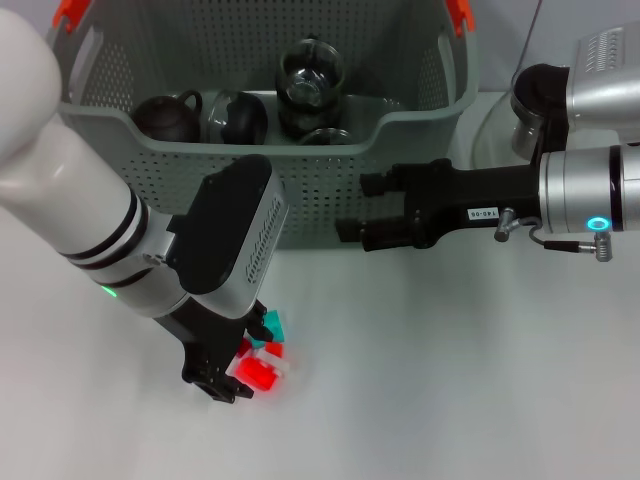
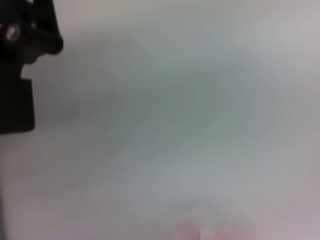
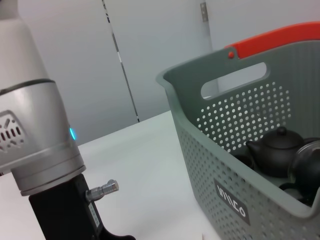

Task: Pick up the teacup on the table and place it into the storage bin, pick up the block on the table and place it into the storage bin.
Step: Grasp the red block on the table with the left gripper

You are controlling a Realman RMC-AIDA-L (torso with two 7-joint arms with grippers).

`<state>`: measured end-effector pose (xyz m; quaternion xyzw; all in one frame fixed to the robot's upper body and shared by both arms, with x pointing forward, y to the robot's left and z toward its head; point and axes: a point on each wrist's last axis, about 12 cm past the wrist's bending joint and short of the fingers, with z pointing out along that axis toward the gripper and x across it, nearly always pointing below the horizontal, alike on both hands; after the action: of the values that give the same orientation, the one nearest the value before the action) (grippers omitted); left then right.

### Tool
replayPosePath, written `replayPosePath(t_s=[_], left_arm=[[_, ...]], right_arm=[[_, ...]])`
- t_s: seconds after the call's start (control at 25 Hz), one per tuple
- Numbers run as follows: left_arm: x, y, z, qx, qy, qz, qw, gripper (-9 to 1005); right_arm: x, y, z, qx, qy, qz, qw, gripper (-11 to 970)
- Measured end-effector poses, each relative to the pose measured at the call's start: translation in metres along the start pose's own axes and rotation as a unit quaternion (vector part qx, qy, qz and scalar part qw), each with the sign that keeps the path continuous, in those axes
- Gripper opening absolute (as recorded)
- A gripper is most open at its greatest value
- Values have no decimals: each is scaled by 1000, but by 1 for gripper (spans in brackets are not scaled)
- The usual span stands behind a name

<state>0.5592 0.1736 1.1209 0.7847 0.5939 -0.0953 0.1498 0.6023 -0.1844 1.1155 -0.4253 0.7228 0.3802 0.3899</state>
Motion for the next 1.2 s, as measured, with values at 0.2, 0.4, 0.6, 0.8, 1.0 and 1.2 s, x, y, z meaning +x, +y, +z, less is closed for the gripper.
replayPosePath(t_s=[0.2, 0.4, 0.6, 0.8, 1.0, 1.2], left_arm=[[1, -2, 2, 3, 2, -1, 1000, 578], [1, -4, 4, 9, 4, -2, 1000, 552], [1, -5, 5, 9, 2, -5, 1000, 536], [3, -6, 6, 8, -1, -9, 1000, 536], [5, -8, 6, 12, -1, -13, 1000, 535], [5, -9, 7, 15, 1, -14, 1000, 534]], right_arm=[[0, -1, 0, 3, 0, 0, 1000, 852], [0, -1, 0, 3, 0, 0, 1000, 852], [0, -1, 0, 3, 0, 0, 1000, 852], [0, 0, 1, 2, 0, 0, 1000, 852], [0, 0, 1, 2, 0, 0, 1000, 852], [0, 0, 1, 2, 0, 0, 1000, 852]])
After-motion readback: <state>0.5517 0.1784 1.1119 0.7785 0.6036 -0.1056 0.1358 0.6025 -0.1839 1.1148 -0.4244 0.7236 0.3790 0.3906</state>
